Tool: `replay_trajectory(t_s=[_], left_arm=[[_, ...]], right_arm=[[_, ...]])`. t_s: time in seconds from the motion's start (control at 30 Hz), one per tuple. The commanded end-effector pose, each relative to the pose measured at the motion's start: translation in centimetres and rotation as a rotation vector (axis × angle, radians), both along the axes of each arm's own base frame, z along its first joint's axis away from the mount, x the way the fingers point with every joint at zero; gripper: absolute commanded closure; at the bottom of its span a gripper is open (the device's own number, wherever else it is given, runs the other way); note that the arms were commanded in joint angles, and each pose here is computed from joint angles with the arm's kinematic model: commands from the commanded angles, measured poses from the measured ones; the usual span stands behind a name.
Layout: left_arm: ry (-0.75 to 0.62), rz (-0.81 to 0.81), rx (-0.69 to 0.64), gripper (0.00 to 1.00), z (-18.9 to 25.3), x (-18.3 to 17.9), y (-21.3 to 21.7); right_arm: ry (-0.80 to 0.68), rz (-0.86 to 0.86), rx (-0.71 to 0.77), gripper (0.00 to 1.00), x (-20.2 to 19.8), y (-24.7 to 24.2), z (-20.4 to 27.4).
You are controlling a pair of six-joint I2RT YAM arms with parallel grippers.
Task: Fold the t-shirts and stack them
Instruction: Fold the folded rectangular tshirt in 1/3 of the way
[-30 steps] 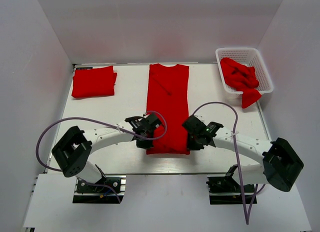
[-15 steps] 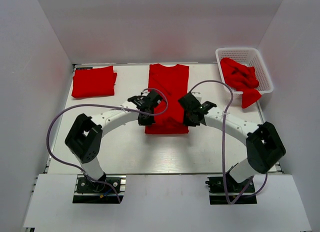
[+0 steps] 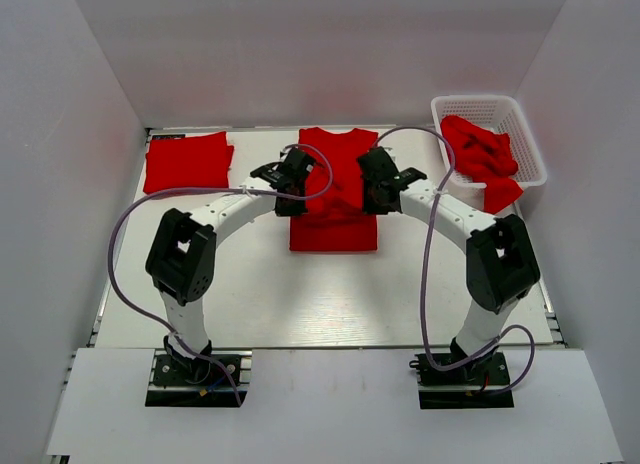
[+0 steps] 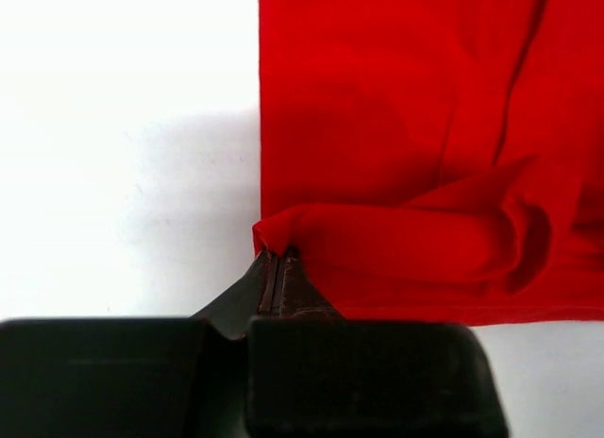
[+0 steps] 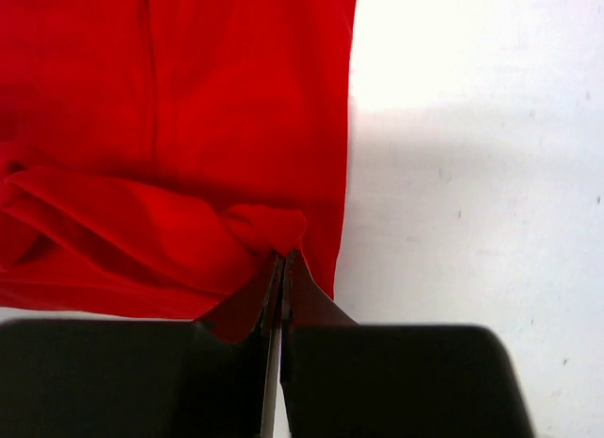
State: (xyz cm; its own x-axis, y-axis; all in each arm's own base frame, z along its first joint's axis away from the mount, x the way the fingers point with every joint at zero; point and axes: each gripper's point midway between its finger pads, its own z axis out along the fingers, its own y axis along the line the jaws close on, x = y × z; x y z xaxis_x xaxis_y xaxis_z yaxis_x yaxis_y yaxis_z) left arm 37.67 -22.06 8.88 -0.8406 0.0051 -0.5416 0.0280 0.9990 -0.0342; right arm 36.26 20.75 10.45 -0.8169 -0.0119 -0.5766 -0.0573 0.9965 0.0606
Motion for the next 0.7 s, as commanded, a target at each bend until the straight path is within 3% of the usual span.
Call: replay_trajectory(t_s=[0.0,0.33,0.67], left_arm=[[-0.074,0.019,-0.011,1.00,2.3,2.7,1.1],[-0.109,-0.033,-0.018,1.00,1.9,7.0,0.4],[-0.088,-0.077,-0.031,1.00,-0.2,8.4,-0.2]], right_arm=[[-0.039,0.026,-0.047,1.00,2.3,-0.8,0.7],[-0.025,0.024,-0.057,1.00,6.0,-1.0,0.0],[0.004,0.036,-0.047,1.00,7.8,-1.4,-1.3]])
